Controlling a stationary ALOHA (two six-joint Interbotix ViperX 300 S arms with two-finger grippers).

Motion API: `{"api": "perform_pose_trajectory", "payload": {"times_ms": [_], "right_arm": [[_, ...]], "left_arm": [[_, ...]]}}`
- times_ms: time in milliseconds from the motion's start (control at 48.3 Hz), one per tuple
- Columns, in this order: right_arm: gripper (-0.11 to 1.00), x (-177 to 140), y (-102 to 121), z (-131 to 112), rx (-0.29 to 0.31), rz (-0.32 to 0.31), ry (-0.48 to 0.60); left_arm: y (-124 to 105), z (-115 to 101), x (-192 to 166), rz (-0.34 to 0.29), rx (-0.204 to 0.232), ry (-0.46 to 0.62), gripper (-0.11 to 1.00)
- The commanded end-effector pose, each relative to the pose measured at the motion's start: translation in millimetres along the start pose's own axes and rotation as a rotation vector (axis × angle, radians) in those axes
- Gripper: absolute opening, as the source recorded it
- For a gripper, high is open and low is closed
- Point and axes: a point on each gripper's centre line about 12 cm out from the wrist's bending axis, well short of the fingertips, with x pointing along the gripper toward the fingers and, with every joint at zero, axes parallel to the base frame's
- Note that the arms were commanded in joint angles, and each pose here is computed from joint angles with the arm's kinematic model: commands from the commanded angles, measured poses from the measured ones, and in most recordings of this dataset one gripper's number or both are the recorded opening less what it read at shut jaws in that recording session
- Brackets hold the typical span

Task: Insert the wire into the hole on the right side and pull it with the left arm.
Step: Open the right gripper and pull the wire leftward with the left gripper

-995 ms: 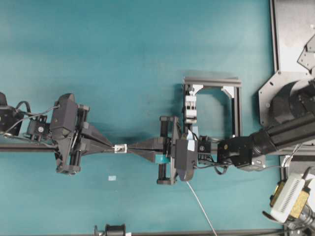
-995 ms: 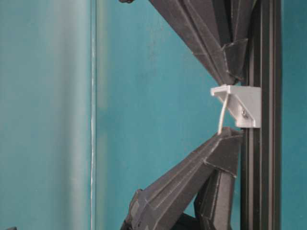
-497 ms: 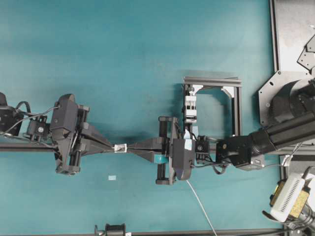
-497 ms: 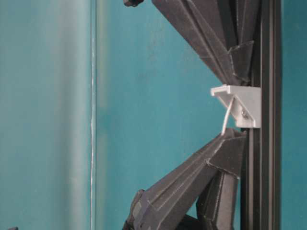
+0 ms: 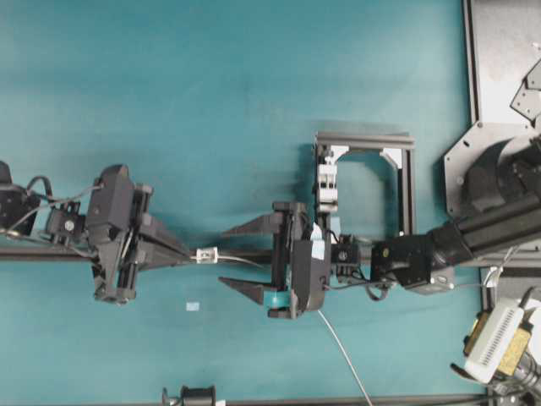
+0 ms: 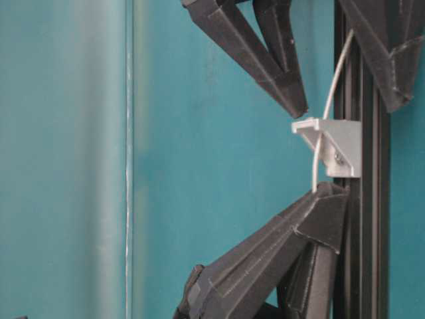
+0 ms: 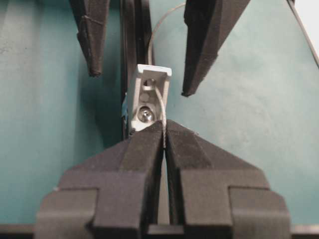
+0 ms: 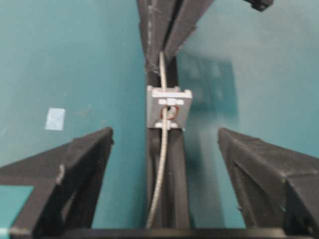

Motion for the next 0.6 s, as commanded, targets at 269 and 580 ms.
{"api": "perform_pose_trajectory", "payload": {"times_ms": [269, 580], "right_arm": [[0.9, 0, 3, 10, 0.01, 0.007, -0.028], [0.9, -1, 2, 9, 0.007, 0.007, -0.027]], "left_arm": [[-5, 13, -17, -0.005, 0.007, 0.014, -0.11], [-5, 14, -46, 0.002, 0.012, 0.046, -0.1]]}}
